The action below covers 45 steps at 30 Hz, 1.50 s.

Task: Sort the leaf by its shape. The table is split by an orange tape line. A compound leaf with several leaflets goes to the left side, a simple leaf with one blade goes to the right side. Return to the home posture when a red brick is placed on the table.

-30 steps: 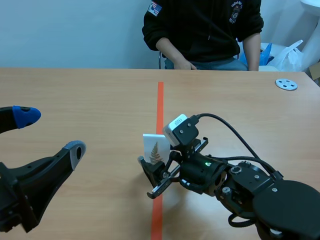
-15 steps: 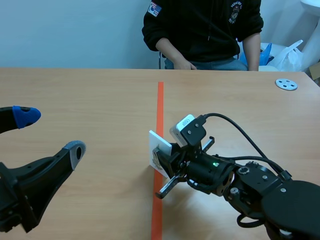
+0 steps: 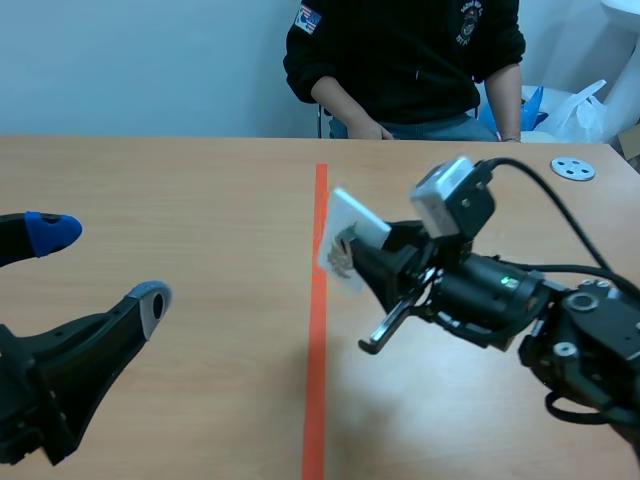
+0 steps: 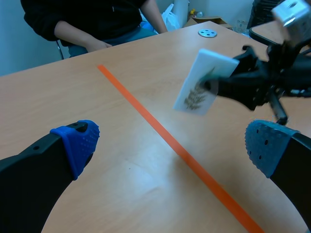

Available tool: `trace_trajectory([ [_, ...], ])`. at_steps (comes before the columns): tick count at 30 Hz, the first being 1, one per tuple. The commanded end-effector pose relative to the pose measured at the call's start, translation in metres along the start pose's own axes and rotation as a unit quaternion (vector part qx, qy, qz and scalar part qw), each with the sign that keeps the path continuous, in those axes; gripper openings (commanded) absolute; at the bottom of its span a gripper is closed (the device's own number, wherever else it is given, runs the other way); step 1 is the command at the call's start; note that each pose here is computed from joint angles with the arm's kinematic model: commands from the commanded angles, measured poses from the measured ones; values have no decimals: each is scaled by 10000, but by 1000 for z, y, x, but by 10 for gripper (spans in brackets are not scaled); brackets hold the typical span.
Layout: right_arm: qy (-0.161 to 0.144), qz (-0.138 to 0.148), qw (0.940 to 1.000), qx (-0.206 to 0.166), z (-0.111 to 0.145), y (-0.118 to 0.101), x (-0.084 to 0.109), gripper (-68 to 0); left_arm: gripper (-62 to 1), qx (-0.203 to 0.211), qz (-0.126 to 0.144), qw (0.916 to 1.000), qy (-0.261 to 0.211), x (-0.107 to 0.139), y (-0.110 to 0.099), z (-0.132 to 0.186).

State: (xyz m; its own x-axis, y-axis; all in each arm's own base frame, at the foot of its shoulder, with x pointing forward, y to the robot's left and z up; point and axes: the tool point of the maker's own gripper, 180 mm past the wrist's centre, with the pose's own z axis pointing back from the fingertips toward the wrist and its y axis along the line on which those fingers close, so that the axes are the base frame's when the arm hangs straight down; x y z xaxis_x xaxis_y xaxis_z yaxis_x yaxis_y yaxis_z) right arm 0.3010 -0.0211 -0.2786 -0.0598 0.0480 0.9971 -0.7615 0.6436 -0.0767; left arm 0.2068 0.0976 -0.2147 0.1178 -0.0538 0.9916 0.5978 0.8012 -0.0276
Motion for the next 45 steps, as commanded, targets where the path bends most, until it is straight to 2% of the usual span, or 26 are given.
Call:
trace_trajectory([
  [1,-194,43,9997,-163,9,-17,15,-660,14,-20,17,9998,-177,9,-2,-1],
  [6,-401,51,9970,-662,40,-57,39,-660,14,-21,17,9998,-175,9,-2,-1],
  [9,-407,-37,9924,-1157,61,-88,45,-660,14,-21,17,9998,-177,9,-2,-1],
  [16,-236,-203,9757,-2168,104,-150,56,-660,14,-20,19,9998,-177,9,-2,-1],
  [21,-43,-277,9588,-2826,130,-181,56,-660,14,-21,17,9998,-177,9,-2,-1],
  [24,-30,-421,9504,-3081,140,-194,49,-661,14,-21,17,9998,-177,9,-2,-1],
  [32,170,-852,9231,-3745,165,-235,14,-661,14,-21,17,9998,-177,9,-2,-1],
  [34,211,-942,9137,-3948,172,-246,6,-661,14,-21,17,9998,-177,9,-2,-1],
  [37,292,-1070,8965,-4290,184,-260,-7,-661,14,-23,16,9998,-176,9,-2,-1],
  [39,350,-1159,8894,-4408,188,-265,-16,-661,14,-29,10,9998,-172,9,-3,-1],
  [42,469,-1196,8833,-4509,189,-267,-31,-661,14,-33,7,9999,-169,9,-3,-1],
  [45,627,-1135,8827,-4518,185,-264,-46,-661,14,-30,9,9999,-169,9,-3,-1],
])
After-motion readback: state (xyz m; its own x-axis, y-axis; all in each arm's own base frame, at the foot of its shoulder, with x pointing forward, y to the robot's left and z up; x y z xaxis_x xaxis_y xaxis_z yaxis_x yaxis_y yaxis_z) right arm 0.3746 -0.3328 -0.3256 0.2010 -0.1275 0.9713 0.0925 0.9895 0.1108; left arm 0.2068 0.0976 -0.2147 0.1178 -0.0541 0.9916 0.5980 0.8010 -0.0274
